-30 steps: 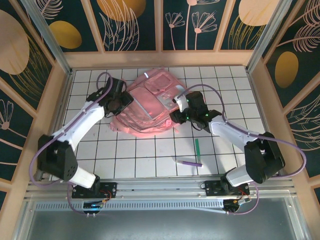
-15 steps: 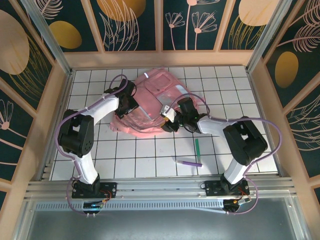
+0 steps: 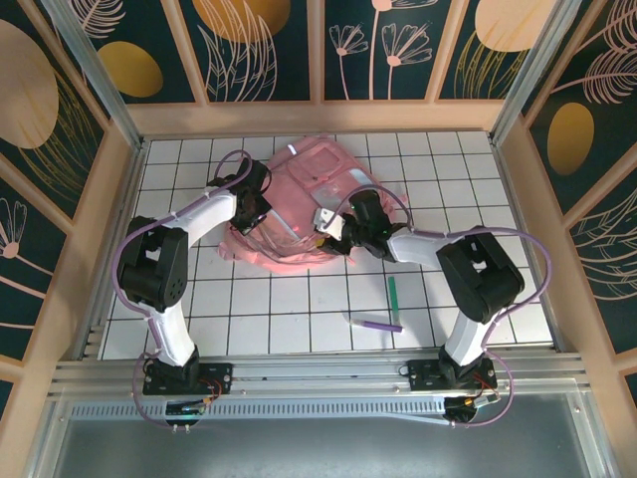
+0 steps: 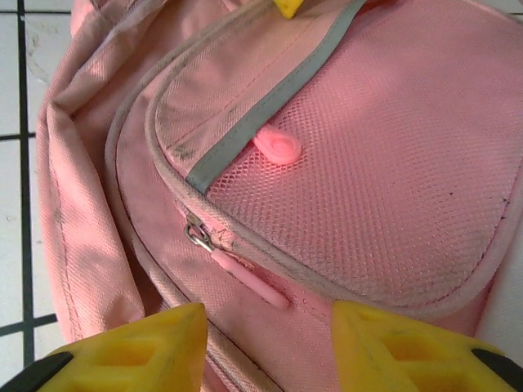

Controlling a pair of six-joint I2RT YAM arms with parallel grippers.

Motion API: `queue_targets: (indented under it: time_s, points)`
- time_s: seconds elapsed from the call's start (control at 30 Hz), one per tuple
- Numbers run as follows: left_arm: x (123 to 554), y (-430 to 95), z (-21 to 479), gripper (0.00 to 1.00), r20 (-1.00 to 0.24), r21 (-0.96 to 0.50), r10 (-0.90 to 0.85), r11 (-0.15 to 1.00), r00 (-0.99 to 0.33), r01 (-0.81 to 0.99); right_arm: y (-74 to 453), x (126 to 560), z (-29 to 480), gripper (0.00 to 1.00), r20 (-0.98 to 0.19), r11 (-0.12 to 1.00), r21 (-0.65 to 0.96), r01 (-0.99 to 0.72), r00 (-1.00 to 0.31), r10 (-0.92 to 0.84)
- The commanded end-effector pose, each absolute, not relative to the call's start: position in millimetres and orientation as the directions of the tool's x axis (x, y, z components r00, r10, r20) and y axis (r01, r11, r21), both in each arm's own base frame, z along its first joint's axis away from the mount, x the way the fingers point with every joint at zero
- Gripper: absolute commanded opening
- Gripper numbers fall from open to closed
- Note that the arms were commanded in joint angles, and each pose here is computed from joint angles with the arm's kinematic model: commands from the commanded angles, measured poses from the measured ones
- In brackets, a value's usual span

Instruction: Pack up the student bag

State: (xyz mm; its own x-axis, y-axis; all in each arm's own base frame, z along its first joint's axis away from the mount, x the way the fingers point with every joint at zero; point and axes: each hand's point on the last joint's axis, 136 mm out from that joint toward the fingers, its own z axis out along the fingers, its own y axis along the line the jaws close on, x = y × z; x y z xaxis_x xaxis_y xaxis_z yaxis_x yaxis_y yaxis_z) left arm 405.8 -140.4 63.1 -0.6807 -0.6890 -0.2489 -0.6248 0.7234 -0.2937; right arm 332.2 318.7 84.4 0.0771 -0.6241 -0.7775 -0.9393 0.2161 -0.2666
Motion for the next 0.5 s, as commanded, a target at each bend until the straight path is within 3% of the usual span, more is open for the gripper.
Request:
queue_targets:
  time_s: [0.0, 0.3, 0.47]
  points:
    - [394.9, -135.7, 51.1, 0.00, -0.223, -0.269, -0.702, 0.711, -0.676, -0.650, 325.6, 334.2, 75.2, 0.44, -0.754, 0.181, -0.289, -0.940, 0.107, -0.648]
    - [384.6, -151.2, 76.7, 0.00, -0.151, -0.391, -0.733, 0.661, -0.664, -0.640, 334.5, 327.7, 60.2, 0.32, -0.731, 0.187, -0.322, -0.928, 0.118, -0.672]
    - [363.8, -163.6, 76.4, 0.00, -0.068, -0.456, -0.753, 0.607, -0.654, -0.651, 337.9, 323.8, 63.3, 0.33, -0.749, 0.200, -0.290, -0.936, 0.092, -0.656]
